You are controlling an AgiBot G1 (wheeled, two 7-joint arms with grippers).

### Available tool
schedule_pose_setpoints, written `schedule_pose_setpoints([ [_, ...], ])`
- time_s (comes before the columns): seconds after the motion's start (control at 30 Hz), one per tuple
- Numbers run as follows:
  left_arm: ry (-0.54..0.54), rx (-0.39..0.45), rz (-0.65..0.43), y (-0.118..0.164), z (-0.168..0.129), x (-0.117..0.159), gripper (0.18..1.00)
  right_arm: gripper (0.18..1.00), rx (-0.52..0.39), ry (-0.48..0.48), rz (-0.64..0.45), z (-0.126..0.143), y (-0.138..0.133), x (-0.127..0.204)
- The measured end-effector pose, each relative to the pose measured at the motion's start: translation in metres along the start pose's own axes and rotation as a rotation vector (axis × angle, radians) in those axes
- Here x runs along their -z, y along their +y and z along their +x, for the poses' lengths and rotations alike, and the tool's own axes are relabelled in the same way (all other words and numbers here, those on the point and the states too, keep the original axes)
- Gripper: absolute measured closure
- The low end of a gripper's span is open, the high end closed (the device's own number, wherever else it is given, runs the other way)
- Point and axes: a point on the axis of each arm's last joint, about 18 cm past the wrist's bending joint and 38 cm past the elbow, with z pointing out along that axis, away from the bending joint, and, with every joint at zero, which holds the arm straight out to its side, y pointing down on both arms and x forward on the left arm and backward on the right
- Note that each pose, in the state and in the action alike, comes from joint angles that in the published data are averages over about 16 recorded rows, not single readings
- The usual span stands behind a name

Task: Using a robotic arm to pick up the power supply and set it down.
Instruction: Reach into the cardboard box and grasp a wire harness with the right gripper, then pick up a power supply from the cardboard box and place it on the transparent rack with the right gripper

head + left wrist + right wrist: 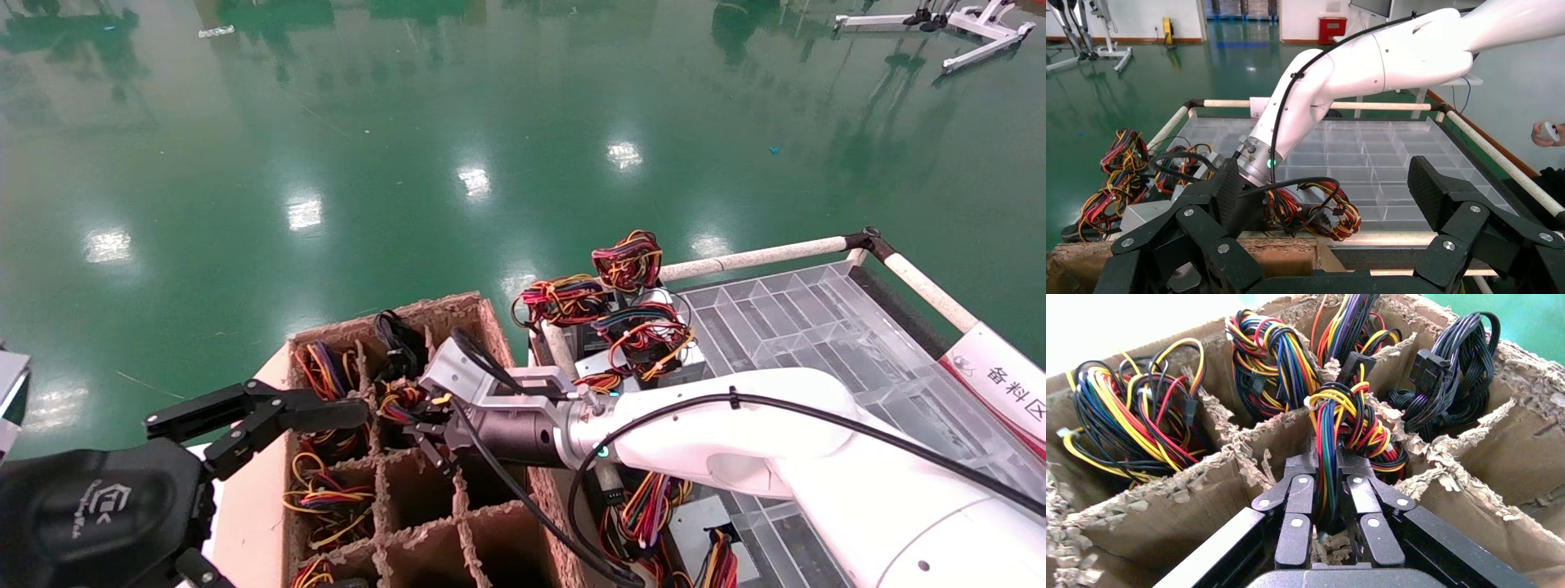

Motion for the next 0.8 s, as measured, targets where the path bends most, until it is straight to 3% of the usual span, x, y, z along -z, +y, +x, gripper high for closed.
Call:
schedule_pose_setpoints([
  [0.43,0.000,0.000,0.000,0.000,0.000,0.000,0.184,0.963,-0.097,-0.026,0.125,0.018,-0.028,0.031],
  [0.8,0.000,0.000,0.000,0.000,0.000,0.000,0.184,0.967,-0.135,-0.023,0.353,0.054,-0.087,0.117],
])
